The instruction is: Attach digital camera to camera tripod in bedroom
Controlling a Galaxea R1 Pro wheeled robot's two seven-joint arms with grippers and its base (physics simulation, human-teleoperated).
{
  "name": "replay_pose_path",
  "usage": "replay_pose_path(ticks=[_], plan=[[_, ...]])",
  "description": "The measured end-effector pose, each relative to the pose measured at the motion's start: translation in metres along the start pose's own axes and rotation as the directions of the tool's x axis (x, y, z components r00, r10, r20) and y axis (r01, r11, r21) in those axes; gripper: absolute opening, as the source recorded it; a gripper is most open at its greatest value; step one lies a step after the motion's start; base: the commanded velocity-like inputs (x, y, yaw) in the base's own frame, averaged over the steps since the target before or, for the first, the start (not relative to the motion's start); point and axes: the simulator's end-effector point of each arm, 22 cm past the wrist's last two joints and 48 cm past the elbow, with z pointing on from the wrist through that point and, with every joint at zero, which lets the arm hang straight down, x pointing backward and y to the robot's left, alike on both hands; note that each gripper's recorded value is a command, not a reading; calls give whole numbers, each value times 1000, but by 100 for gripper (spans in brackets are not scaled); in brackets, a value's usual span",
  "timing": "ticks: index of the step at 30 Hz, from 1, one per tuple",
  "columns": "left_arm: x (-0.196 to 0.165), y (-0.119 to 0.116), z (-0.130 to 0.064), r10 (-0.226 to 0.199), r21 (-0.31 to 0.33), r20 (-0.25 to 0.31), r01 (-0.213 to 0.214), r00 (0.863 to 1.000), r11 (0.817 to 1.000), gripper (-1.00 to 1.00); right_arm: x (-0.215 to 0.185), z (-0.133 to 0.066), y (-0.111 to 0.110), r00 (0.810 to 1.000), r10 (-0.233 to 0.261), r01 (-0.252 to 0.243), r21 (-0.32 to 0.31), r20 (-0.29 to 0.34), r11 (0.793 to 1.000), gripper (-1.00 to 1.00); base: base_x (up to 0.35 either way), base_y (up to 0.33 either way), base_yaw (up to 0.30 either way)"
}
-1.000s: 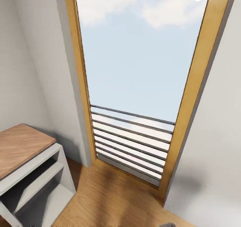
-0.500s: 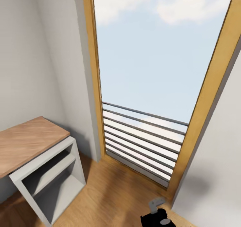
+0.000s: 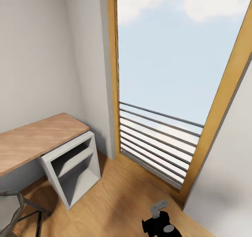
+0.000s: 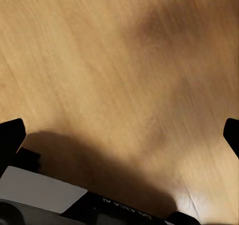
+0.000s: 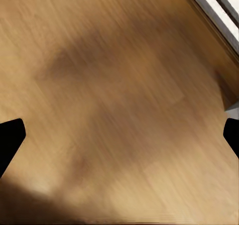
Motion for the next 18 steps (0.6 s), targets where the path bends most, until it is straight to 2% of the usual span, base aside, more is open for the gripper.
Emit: replay_pose_path(ticks=[4, 9, 18], plan=[[2, 1, 0, -5, -2, -2, 5, 1000, 1000, 100, 1, -7, 6, 1000, -7, 7, -7, -12, 1000, 100, -330, -86, 255], [3, 3, 0, -8, -5, -1, 8, 1000, 1000, 100, 4, -15, 27, 998, -49, 47, -43, -35, 998, 100, -332, -93, 218], [5, 8, 0, -9, -29, -6, 9, 1000, 1000, 100, -15, -25, 34, 998, -56, 56, -55, 4, 997, 100, -328, -144, 240]])
